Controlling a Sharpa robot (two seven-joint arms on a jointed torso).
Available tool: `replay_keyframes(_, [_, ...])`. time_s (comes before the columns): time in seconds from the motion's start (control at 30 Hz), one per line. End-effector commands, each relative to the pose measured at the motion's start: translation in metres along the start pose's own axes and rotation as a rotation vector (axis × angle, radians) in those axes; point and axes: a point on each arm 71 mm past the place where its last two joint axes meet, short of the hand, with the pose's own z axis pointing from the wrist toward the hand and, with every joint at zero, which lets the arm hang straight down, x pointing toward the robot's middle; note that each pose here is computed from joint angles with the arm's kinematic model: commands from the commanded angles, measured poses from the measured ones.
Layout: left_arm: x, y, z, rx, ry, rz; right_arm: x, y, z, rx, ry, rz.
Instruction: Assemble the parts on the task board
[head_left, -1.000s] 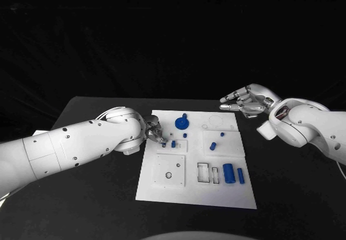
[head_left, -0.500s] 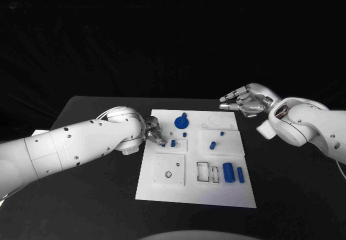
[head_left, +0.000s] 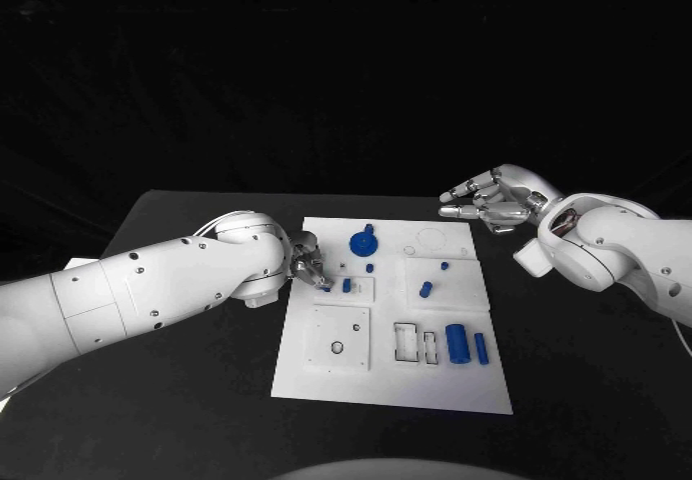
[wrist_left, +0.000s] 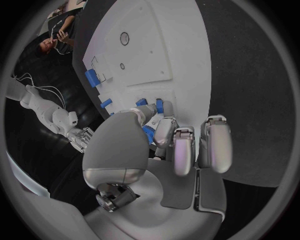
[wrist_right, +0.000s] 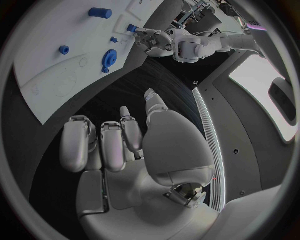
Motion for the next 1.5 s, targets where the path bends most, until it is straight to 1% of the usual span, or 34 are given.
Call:
replay_keyframes(0.03, [0.0061,-0.0005,0.0016,-0.013,0.049,0.013,0.0019,0.0008,0.0,-0.006,0.016,0.001])
replay_keyframes(0.2, [0.0076,0.0005,0.0034,-0.038,0.081,0.011,0.0021,0.0012,-0.0002,-0.006,0.016,0.002])
replay_keyframes(0.4, [0.0079,0.0008,0.0055,-0.062,0.094,0.012,0.0023,0.0014,-0.0003,-0.007,0.016,0.002])
replay_keyframes(0.73, [0.0071,0.001,0.0082,-0.088,0.095,0.009,0.0034,0.0034,-0.0004,-0.016,0.014,0.002])
replay_keyframes(1.5, [0.0051,0.0016,0.0111,-0.109,0.084,-0.001,0.0036,0.004,-0.0009,-0.018,0.014,0.003])
